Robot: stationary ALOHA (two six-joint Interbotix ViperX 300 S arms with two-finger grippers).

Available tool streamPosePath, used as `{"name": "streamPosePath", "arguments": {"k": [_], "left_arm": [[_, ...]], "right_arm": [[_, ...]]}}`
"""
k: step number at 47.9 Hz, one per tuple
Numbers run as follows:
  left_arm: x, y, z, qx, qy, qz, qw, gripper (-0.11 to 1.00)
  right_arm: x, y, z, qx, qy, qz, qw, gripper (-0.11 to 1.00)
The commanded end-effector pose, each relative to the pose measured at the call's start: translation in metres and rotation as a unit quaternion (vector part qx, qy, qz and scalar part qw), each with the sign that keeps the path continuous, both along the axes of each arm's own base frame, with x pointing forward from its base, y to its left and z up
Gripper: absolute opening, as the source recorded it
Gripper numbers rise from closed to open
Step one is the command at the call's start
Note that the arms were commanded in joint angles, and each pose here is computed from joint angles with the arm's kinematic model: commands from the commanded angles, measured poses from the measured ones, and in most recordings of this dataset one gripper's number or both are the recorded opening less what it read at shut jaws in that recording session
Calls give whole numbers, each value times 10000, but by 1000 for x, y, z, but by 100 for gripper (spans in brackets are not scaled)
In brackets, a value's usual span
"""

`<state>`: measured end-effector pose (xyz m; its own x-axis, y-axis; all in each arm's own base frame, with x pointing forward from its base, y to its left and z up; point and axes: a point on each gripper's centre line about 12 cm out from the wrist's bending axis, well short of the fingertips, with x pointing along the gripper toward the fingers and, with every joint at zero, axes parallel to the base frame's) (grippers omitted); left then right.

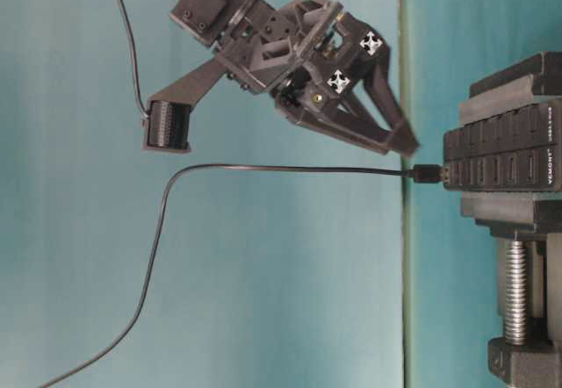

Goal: Insert the USB into the second port from the front of the fixed hub.

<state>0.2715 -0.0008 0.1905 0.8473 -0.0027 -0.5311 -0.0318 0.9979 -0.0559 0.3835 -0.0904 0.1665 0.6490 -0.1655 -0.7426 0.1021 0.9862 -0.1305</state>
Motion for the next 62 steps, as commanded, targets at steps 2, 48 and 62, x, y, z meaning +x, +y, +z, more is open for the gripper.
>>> {"name": "streamPosePath", "arguments": {"k": [2,48,62], "left_arm": [[6,0,9,12,-169,-1,9999,0],[7,0,10,6,-192,3,9998,0],[7,0,10,6,-192,3,9998,0]], "right_arm": [[7,1,14,-22,-263,-4,9997,94],[19,-6,1,131,-333,-205,9992,89],[20,-5,2,113,-344,-181,9992,85]]}}
